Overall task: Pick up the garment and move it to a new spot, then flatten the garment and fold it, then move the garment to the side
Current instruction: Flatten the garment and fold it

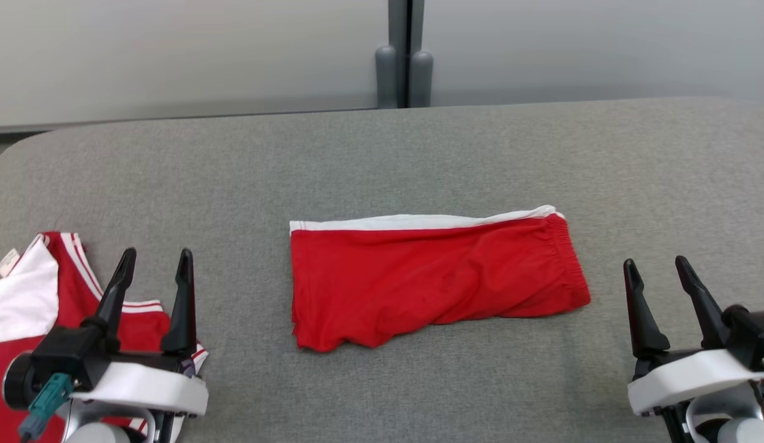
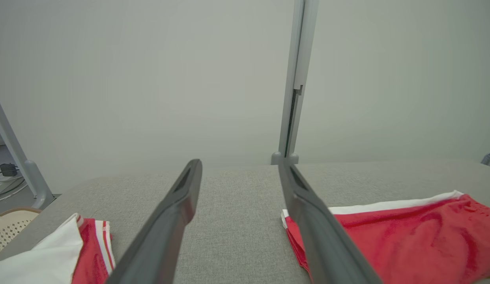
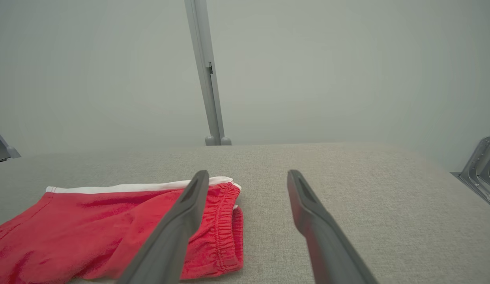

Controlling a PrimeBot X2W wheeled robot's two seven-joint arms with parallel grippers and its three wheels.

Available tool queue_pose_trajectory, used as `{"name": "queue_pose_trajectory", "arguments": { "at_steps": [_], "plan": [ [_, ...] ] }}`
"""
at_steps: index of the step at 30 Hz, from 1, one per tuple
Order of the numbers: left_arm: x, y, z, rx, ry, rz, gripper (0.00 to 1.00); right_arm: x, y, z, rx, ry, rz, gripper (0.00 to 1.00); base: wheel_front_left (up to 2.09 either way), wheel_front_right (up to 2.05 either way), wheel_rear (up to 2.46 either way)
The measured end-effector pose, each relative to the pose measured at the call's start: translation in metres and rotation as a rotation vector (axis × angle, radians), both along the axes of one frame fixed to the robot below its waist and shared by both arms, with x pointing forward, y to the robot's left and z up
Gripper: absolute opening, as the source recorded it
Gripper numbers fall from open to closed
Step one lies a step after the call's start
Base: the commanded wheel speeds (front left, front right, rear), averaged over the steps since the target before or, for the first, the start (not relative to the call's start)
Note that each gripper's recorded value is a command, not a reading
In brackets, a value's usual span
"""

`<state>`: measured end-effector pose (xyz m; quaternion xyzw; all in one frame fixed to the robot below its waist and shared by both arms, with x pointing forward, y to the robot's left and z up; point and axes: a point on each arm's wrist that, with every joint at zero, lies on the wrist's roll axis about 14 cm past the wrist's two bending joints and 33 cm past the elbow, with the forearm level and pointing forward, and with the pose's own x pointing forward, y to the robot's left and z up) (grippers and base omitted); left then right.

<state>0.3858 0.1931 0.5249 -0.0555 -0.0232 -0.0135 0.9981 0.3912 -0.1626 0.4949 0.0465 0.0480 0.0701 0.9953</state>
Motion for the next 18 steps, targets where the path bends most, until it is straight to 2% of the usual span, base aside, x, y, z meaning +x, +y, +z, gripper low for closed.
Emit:
{"name": "queue_pose_trajectory", "arguments": {
  "at_steps": [4,9,14,17,18],
  "plan": [
    [0.009,0.0,0.007,-0.005,-0.024,-0.008,1.0,0.018,0.007,-0.017,-0.013,0.054,0.027,1.0,0.0,0.0,0.0],
    [0.02,0.0,0.006,-0.027,-0.031,-0.005,1.0,0.038,0.026,-0.062,-0.004,0.187,0.079,1.0,0.0,0.0,0.0],
    [0.029,0.008,-0.003,-0.01,-0.016,0.003,1.0,0.042,0.034,-0.114,-0.002,0.35,0.093,1.0,0.0,0.0,0.0],
    [0.032,0.013,-0.008,-0.006,-0.007,0.018,1.0,0.042,0.039,-0.132,0.002,0.409,0.101,1.0,0.0,0.0,0.0],
    [0.033,0.015,-0.009,-0.005,-0.008,0.019,1.0,0.043,0.04,-0.133,0.003,0.412,0.104,0.79,0.0,0.0,0.0]
  ]
}}
